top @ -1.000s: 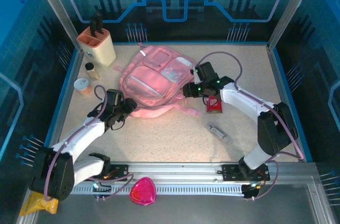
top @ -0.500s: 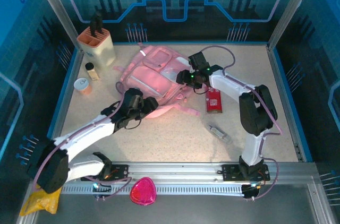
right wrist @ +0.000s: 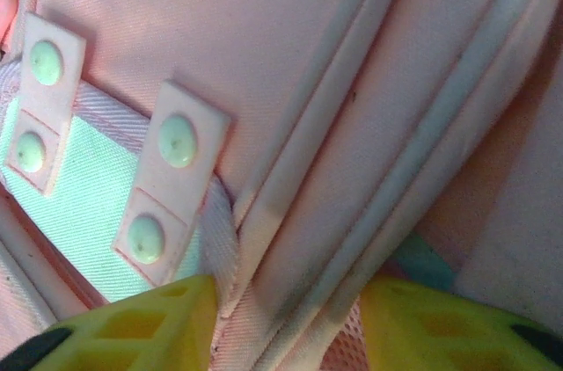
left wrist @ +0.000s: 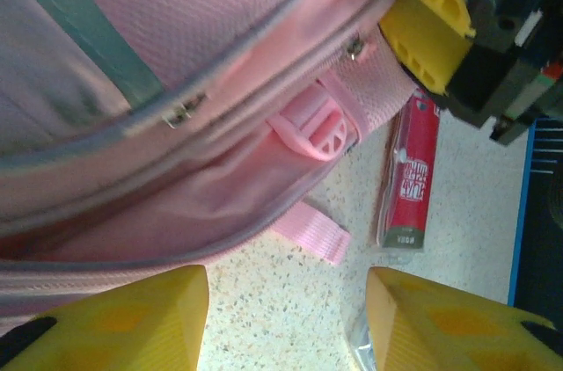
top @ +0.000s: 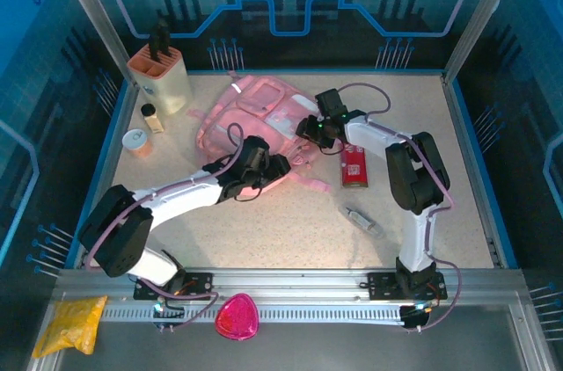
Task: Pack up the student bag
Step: Rotate the student bag at the center of the table.
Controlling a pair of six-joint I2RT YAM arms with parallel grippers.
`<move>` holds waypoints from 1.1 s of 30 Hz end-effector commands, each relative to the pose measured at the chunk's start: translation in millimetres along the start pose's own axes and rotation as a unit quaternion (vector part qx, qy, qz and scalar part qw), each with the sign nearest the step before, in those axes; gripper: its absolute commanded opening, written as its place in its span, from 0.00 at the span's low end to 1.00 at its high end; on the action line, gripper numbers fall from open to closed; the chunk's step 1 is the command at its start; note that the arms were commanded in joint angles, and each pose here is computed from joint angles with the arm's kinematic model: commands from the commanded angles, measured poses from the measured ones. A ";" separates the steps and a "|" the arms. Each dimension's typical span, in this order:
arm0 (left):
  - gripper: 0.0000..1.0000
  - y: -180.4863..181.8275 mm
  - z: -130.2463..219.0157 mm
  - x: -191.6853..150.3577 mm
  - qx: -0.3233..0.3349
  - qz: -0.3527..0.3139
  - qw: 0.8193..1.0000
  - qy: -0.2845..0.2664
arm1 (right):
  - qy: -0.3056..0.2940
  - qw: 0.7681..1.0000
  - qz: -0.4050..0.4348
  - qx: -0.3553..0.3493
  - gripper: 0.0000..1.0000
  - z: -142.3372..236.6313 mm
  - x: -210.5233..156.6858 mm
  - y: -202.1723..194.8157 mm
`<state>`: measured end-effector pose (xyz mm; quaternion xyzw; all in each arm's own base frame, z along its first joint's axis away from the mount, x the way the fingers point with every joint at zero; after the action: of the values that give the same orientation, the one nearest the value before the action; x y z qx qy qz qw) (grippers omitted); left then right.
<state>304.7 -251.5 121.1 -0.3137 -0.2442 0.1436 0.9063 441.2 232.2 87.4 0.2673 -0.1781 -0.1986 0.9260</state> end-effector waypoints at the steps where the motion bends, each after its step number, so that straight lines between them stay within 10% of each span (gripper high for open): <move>1: 0.47 -9.3 -9.6 -13.2 -0.011 -0.002 1.000 0.027 | -0.008 1.000 -0.014 0.019 0.37 -8.8 8.7 2.1; 9: 0.34 26.1 -28.1 -39.2 0.025 0.005 0.998 0.058 | -0.042 0.996 -0.012 0.075 0.00 12.5 17.2 24.1; 23: 0.25 92.3 -14.8 13.6 0.156 -0.022 0.987 0.029 | -0.035 0.962 -0.079 0.258 0.00 87.6 19.4 72.4; 33: 0.45 81.9 39.1 4.5 0.122 -0.057 0.990 0.032 | -0.051 0.964 -0.079 0.248 0.00 93.3 1.5 74.0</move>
<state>298.5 -170.2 84.7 -0.1943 -0.2100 0.1359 0.9485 422.6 241.1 148.9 0.4457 -0.1959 -0.2684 0.8313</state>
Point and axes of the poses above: each hand's point on the last joint's axis, 136 mm out from that joint toward the fingers, its own z axis back along the fingers, its own y axis along the line the jaws close on, x = y × z, the point moved 2 cm from there along z, back along the fingers, and after that the axes turned 6 degrees about -z, right-handed, at the moved point
